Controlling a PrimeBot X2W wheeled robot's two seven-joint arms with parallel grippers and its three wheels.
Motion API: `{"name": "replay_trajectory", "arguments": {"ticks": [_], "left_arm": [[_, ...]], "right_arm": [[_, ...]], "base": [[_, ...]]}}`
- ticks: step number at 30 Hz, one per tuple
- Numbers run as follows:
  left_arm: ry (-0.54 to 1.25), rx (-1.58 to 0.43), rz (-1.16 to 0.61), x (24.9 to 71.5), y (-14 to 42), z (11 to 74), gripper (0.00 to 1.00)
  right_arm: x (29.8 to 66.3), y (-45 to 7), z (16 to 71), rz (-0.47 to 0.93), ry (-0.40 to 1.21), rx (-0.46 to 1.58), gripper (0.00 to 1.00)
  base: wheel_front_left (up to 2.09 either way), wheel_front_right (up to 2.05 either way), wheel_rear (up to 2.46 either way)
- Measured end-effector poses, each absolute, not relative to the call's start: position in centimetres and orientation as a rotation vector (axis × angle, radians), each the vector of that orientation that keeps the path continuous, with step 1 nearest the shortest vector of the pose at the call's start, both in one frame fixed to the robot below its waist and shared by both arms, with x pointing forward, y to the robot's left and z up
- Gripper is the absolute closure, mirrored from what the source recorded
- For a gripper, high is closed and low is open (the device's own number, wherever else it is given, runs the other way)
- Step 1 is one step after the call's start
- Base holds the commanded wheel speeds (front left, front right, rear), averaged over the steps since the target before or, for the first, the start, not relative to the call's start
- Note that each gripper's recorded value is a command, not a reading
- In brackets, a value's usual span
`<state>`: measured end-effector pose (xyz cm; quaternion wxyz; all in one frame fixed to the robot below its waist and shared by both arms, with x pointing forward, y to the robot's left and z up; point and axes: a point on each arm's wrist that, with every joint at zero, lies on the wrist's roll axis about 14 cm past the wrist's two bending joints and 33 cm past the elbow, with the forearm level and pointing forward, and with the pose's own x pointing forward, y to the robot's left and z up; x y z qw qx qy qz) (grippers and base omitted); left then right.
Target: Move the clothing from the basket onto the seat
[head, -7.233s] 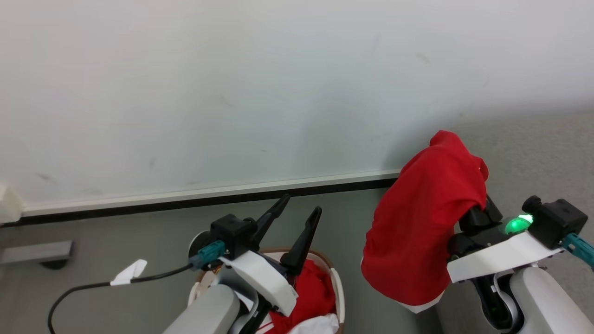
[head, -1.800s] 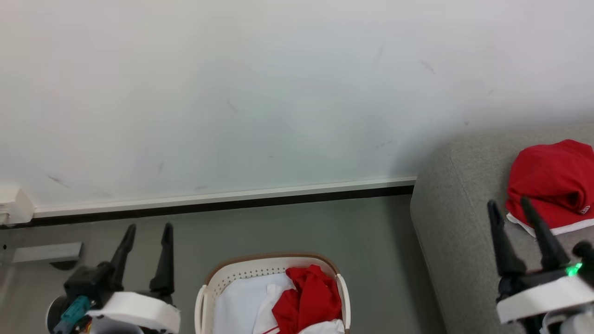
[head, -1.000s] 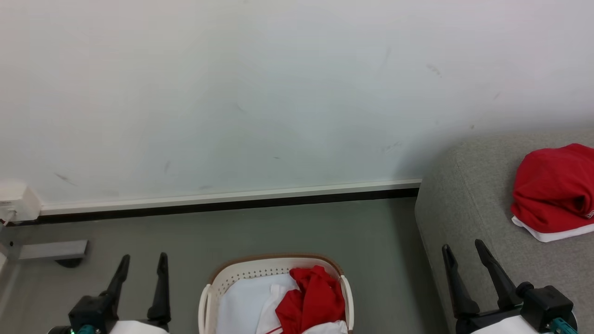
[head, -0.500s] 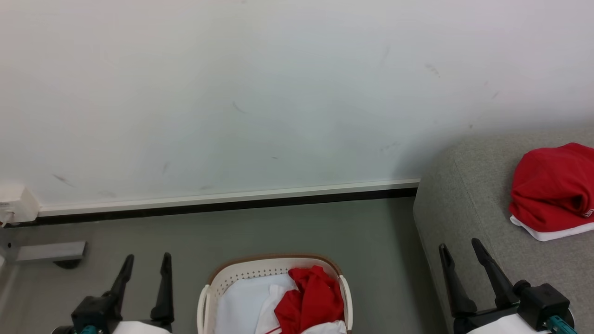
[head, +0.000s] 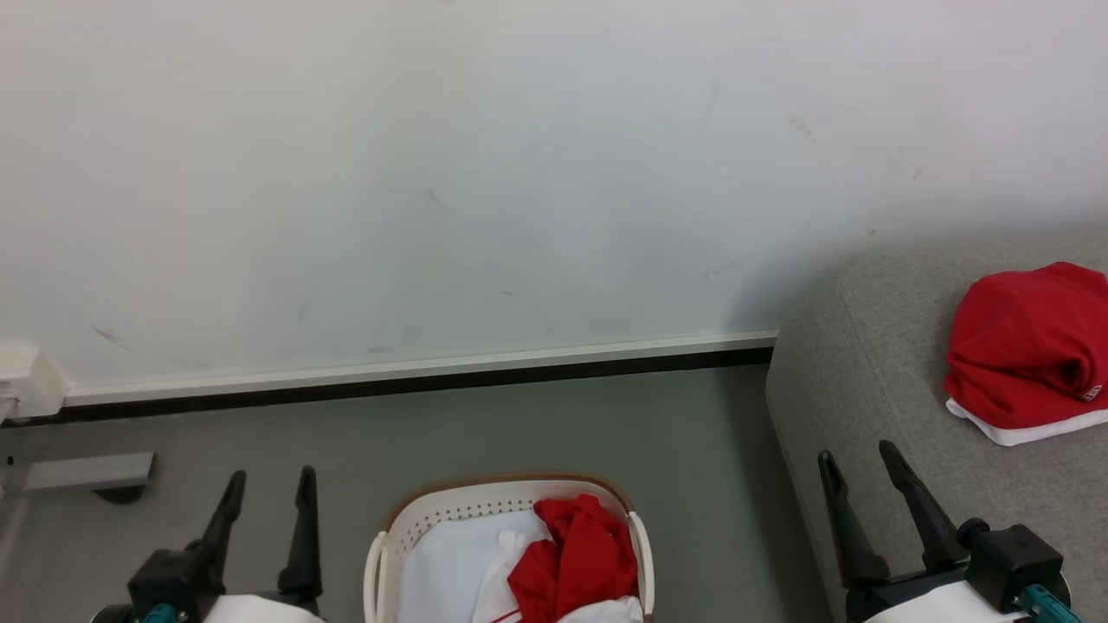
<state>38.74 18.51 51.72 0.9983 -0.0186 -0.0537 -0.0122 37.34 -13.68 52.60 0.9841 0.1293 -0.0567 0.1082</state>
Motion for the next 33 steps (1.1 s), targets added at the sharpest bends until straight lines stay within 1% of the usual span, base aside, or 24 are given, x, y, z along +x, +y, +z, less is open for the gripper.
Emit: {"name": "replay_trajectory", "arguments": {"ticks": [9, 18, 25, 33], "left_arm": [[-0.100, -0.044, -0.057, 39.4, 17.5, 51.5, 0.00], [-0.081, -0.058, -0.148, 43.1, 14.6, 50.7, 0.00], [-0.004, -0.056, -0.230, 46.5, 12.1, 47.6, 0.00], [0.170, -0.065, -0.321, 48.9, 9.3, 41.0, 0.00]], "right_arm": [[38.0, -14.2, 53.5, 0.206, -0.140, 0.259, 0.00], [40.7, -15.6, 54.6, 0.169, -0.183, 0.251, 0.00], [43.3, -16.9, 54.6, 0.138, -0.197, 0.221, 0.00], [45.2, -19.1, 53.9, 0.076, -0.198, 0.190, 0.00]], "base": [[0.00, 0.00, 0.00], [0.00, 0.00, 0.00], [0.00, 0.00, 0.00], [0.00, 0.00, 0.00]]}}
